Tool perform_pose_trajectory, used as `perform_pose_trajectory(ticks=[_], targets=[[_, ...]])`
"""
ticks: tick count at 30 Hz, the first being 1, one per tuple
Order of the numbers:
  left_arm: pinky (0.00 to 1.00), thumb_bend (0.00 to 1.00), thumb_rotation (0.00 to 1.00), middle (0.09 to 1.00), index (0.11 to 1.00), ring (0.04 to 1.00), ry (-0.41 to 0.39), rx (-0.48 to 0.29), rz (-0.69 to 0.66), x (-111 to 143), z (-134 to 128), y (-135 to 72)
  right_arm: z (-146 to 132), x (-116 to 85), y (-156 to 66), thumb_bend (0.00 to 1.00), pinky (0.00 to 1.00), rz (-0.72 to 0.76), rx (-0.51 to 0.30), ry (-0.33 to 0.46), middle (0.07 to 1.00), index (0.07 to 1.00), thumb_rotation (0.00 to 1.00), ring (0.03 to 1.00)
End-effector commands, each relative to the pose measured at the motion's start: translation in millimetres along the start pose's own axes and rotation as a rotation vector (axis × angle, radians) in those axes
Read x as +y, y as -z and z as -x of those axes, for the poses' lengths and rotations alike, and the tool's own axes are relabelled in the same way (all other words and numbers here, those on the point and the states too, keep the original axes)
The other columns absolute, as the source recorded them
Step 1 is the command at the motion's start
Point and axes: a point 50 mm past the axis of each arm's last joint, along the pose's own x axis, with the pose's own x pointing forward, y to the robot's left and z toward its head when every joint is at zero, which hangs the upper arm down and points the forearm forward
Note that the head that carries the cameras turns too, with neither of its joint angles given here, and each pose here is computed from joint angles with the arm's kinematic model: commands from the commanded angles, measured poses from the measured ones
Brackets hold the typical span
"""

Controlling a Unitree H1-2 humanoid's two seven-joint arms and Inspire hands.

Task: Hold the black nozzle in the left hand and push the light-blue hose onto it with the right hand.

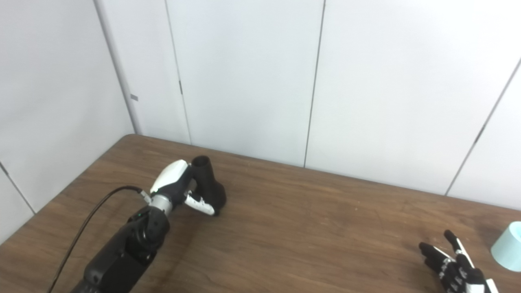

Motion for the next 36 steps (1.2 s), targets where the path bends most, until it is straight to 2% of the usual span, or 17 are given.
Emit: perform_pose_trajectory(ticks=[1,4,10,16,19,29,36], targets=[[1.00,0.51,0.00,0.548,0.443,0.796,-0.050,-0.067,-0.006,21.6,-2.5,-16.8,6.1,4.3,6.6,0.76,0.88,0.010,0.069,-0.017,0.786,0.986,1.00,0.859],[1.00,0.51,0.00,0.547,0.441,0.802,-0.020,-0.114,0.019,18.1,9.4,-28.4,6.4,9.1,2.4,0.76,0.90,0.009,0.065,-0.022,0.792,0.990,1.00,0.875],[1.00,0.52,0.00,0.540,0.447,0.812,0.095,-0.208,0.056,7.6,34.8,-53.1,7.8,20.9,-10.8,0.74,0.94,0.006,0.056,-0.034,0.806,0.993,1.00,0.902],[1.00,0.52,0.00,0.523,0.458,0.791,0.230,-0.316,0.060,-19.9,58.5,-73.1,7.6,36.4,-26.1,0.70,0.95,-0.015,0.045,-0.036,0.813,0.970,1.00,0.912],[1.00,0.52,0.00,0.518,0.461,0.778,0.286,-0.344,0.032,-32.4,65.0,-80.0,6.8,42.4,-33.4,0.69,0.96,-0.023,0.044,-0.032,0.809,0.964,1.00,0.914],[1.00,0.52,0.00,0.516,0.465,0.756,0.408,-0.416,-0.071,-59.2,75.0,-100.1,4.7,54.0,-46.9,0.67,0.98,-0.035,0.037,-0.025,0.804,0.967,1.00,0.918],[1.00,0.52,0.00,0.517,0.466,0.731,0.448,-0.486,-0.115,-76.9,84.9,-111.0,4.0,58.0,-53.4,0.66,0.98,-0.042,0.032,-0.026,0.806,0.962,1.00,0.920]])
